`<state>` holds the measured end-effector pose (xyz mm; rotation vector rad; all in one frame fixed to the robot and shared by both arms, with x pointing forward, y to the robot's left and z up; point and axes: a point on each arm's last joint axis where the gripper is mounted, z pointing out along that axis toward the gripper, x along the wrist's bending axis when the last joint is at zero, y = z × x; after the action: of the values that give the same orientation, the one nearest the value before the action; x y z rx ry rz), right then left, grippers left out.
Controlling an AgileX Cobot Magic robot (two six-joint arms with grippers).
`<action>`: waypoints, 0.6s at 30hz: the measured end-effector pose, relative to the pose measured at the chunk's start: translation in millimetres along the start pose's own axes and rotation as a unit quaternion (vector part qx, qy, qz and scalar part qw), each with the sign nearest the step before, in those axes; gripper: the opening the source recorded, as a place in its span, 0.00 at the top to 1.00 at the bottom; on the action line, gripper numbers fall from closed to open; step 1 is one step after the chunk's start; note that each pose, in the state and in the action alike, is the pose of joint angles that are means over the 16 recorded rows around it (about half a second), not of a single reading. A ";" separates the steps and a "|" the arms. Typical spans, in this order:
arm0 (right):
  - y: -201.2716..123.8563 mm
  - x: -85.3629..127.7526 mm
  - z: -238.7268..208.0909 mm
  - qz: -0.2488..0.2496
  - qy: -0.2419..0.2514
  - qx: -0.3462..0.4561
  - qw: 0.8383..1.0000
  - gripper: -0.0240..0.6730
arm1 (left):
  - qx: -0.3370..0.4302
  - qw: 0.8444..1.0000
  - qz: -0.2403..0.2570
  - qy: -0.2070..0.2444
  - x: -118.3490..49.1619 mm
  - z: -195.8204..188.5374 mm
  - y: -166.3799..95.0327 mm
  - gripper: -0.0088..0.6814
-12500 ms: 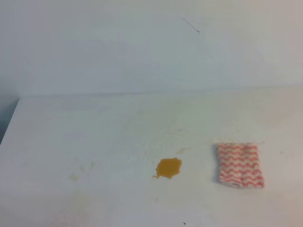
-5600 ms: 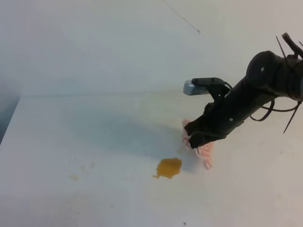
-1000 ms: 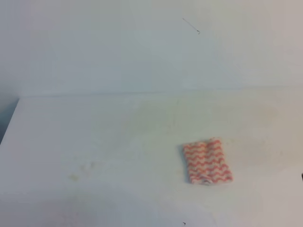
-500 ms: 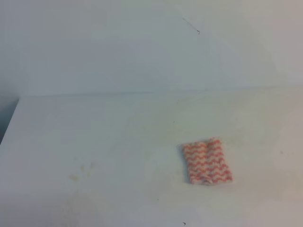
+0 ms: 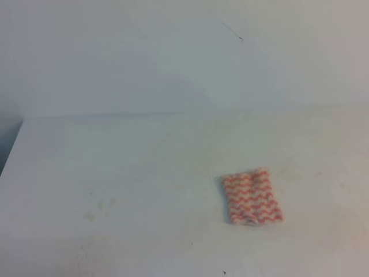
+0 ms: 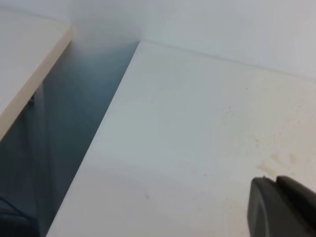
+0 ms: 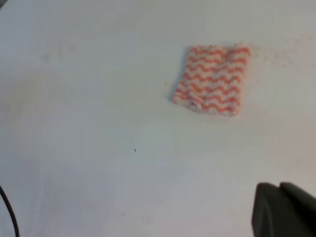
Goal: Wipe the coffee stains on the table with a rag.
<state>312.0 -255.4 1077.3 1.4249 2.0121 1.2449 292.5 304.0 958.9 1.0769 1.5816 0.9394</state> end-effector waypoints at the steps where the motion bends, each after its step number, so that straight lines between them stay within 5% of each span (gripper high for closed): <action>1: -0.8 0.5 -4.7 -0.001 0.001 -0.012 1.000 0.97 | 0.000 1.000 0.000 0.000 0.0 0.0 0.0 0.99; 12: -16.6 4.4 -54.3 -0.004 -0.029 -0.150 0.988 0.97 | 0.000 1.000 0.000 0.000 0.9 0.7 -2.8 0.99; 18: -26.0 2.3 -68.4 -0.037 -0.097 -0.217 0.971 0.97 | -0.001 1.000 0.000 0.000 0.8 0.5 -2.7 0.99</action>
<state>247.3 -286.1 1093.0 1.1928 1.5308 1.3515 292.3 304.0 956.0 1.0756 1.5797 0.9408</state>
